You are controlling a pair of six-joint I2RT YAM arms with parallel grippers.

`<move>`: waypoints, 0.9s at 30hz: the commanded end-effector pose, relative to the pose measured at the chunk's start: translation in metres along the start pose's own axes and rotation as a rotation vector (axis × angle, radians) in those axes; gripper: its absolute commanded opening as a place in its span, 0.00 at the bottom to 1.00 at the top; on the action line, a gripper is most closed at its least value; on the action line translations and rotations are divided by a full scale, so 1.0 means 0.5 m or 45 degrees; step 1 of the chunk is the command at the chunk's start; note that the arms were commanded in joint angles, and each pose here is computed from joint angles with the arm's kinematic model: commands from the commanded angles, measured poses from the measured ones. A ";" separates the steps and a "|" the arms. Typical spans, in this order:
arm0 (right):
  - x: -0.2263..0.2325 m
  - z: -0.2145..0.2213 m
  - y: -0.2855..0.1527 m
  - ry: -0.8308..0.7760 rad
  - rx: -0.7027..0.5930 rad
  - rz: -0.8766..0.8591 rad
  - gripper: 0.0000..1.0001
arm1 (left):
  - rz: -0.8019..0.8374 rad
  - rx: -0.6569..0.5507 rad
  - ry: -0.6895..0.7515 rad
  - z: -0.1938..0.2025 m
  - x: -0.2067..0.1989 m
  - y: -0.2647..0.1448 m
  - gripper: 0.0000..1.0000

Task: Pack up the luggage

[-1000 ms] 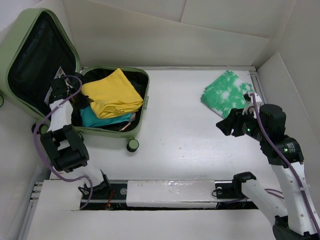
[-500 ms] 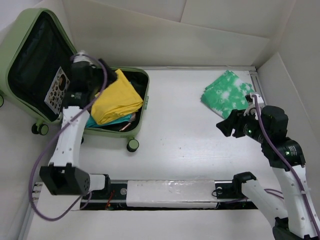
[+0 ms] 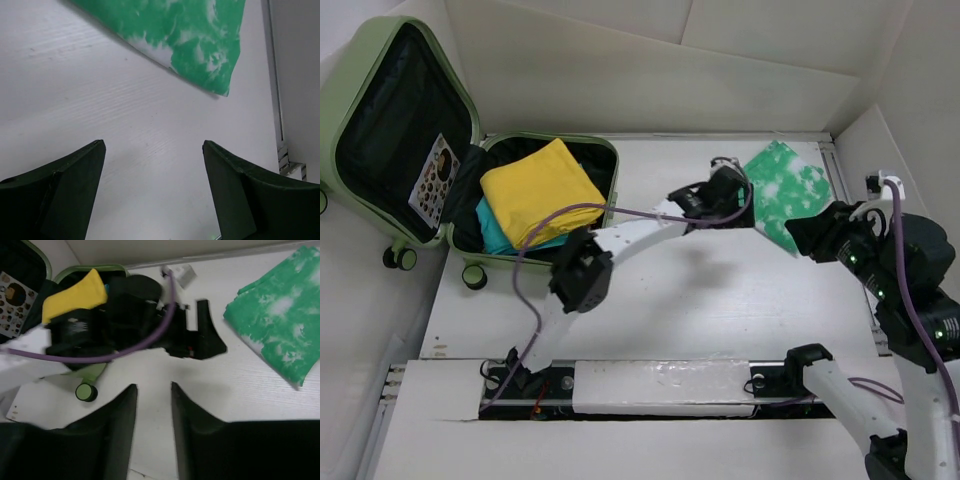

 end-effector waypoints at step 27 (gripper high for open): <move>0.024 0.024 -0.071 0.026 0.073 -0.091 0.54 | 0.127 -0.109 -0.801 0.030 0.022 0.356 0.16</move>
Point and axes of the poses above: each gripper's point midway between its finger pads, its own y axis out along the fingers, its own x axis along the line the jaws close on, z = x × y, the point moved 6 cm from there along -y, back along the fingers, and after that the axes turned 8 degrees about y, right-handed, at the moved point
